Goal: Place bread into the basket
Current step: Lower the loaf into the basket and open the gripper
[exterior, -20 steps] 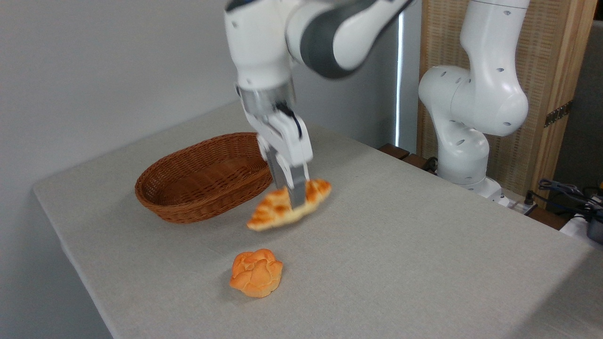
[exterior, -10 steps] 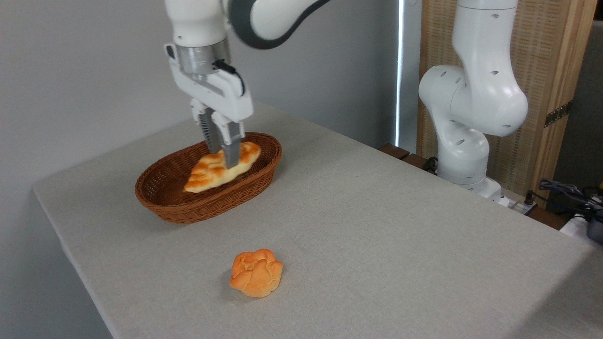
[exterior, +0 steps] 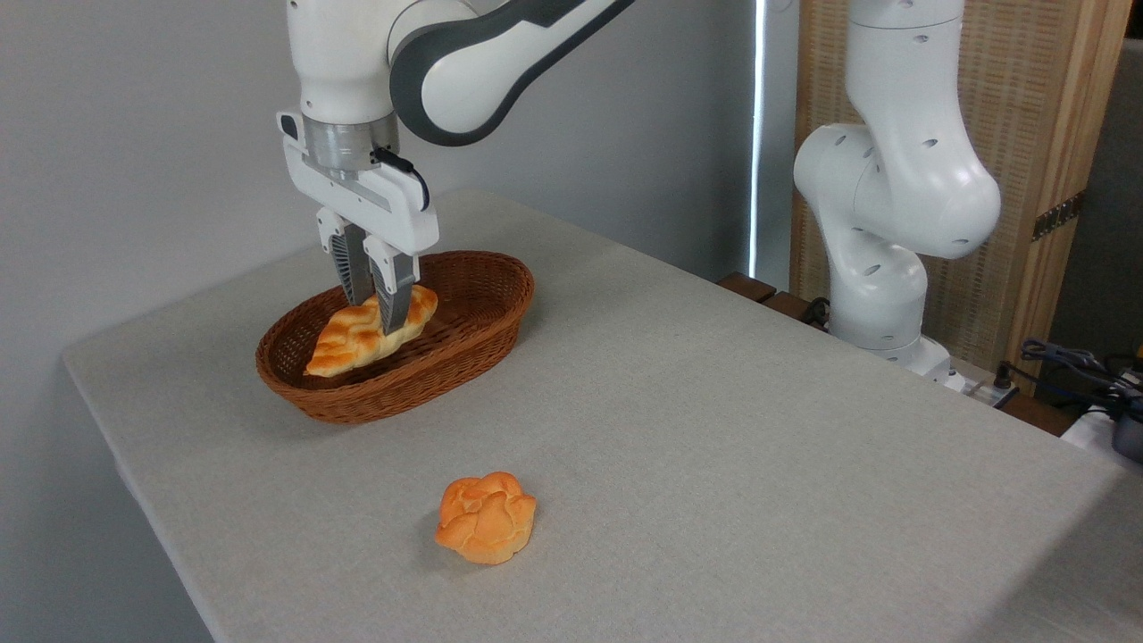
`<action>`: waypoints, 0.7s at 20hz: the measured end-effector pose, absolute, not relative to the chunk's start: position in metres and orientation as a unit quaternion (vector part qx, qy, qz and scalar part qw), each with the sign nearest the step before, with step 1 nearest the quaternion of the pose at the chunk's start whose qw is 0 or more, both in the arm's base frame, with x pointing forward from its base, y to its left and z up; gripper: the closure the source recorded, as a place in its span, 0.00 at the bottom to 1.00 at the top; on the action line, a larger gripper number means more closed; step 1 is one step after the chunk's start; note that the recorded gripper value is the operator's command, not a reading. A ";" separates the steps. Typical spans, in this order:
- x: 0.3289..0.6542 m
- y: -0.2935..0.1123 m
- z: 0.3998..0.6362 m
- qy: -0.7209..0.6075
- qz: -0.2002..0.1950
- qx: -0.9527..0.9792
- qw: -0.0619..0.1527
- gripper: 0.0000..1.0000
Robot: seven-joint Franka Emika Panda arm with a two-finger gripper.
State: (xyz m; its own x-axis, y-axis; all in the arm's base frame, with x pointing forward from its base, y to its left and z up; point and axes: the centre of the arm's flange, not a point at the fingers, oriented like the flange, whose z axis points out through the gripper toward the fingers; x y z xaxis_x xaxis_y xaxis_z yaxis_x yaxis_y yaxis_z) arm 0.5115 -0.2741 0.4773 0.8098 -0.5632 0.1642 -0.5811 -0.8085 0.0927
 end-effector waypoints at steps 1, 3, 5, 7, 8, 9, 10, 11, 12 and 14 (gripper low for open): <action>0.512 -0.274 0.477 -0.302 0.065 0.949 0.069 0.00; 0.512 -0.274 0.478 -0.302 0.066 0.948 0.068 0.00; 0.512 -0.275 0.479 -0.304 0.066 0.948 0.068 0.00; 0.509 -0.280 0.479 -0.308 0.066 0.946 0.069 0.00; 0.508 -0.283 0.479 -0.310 0.066 0.946 0.069 0.00; 0.507 -0.284 0.479 -0.312 0.066 0.945 0.069 0.00; 0.506 -0.287 0.480 -0.314 0.067 0.944 0.069 0.00; 0.504 -0.290 0.481 -0.317 0.067 0.944 0.070 0.00; 0.503 -0.292 0.481 -0.319 0.068 0.943 0.070 0.00; 0.503 -0.294 0.485 -0.321 0.071 0.942 0.071 0.00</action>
State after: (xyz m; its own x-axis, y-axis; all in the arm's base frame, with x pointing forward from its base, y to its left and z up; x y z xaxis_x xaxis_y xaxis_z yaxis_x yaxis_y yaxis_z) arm 0.5027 -0.2942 0.4849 0.7837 -0.5948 0.1789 -0.6148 -0.7838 0.0873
